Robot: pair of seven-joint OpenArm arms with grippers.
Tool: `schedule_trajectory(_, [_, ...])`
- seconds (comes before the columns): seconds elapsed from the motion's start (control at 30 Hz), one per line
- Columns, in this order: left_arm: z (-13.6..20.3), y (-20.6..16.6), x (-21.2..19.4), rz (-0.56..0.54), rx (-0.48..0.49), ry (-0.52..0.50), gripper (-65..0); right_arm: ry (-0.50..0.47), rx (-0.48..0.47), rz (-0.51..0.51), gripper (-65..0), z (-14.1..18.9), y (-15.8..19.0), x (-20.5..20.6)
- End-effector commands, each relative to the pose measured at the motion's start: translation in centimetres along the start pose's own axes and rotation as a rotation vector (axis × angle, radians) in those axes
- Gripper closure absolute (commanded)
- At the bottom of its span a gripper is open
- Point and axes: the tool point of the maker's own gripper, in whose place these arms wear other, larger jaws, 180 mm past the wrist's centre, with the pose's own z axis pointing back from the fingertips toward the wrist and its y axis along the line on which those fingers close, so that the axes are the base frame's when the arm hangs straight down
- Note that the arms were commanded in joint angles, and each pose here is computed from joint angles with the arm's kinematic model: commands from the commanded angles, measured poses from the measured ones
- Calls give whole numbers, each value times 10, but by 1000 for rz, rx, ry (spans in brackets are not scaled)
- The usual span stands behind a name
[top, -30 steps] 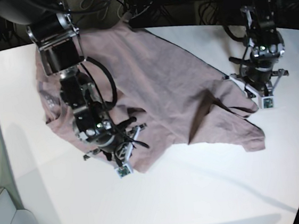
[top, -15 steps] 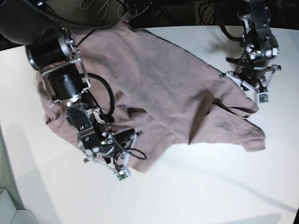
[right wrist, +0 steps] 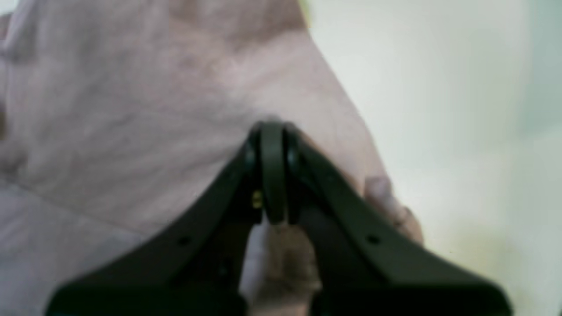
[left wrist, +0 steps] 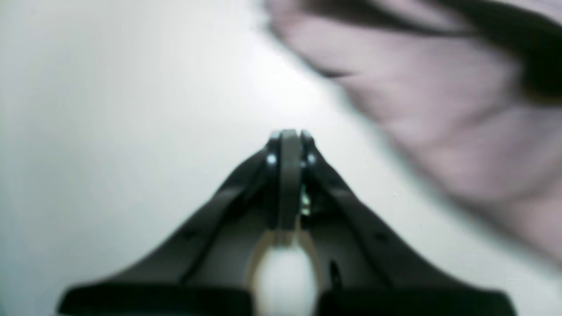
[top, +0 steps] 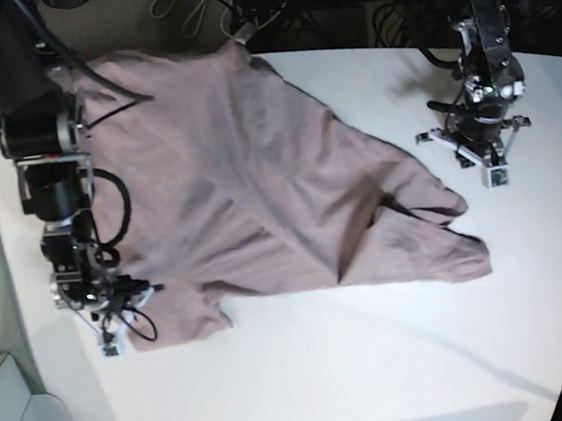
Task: Layout the t-shirt on the table in an organized manner, then fold the t-shirt properly
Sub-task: 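Grasp the shirt edge with the right gripper and pull it outward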
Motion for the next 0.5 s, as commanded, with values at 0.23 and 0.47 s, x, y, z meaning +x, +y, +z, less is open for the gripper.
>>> schedule_trajectory(0.23, [15,12,-68,-36,26,212,-1,-103,-141,-103,0,18,-88,22])
schedule_trajectory(0.47, [51,-24,17,46,-107,-47,-1,-105,-138,-106,0,18,-87,24])
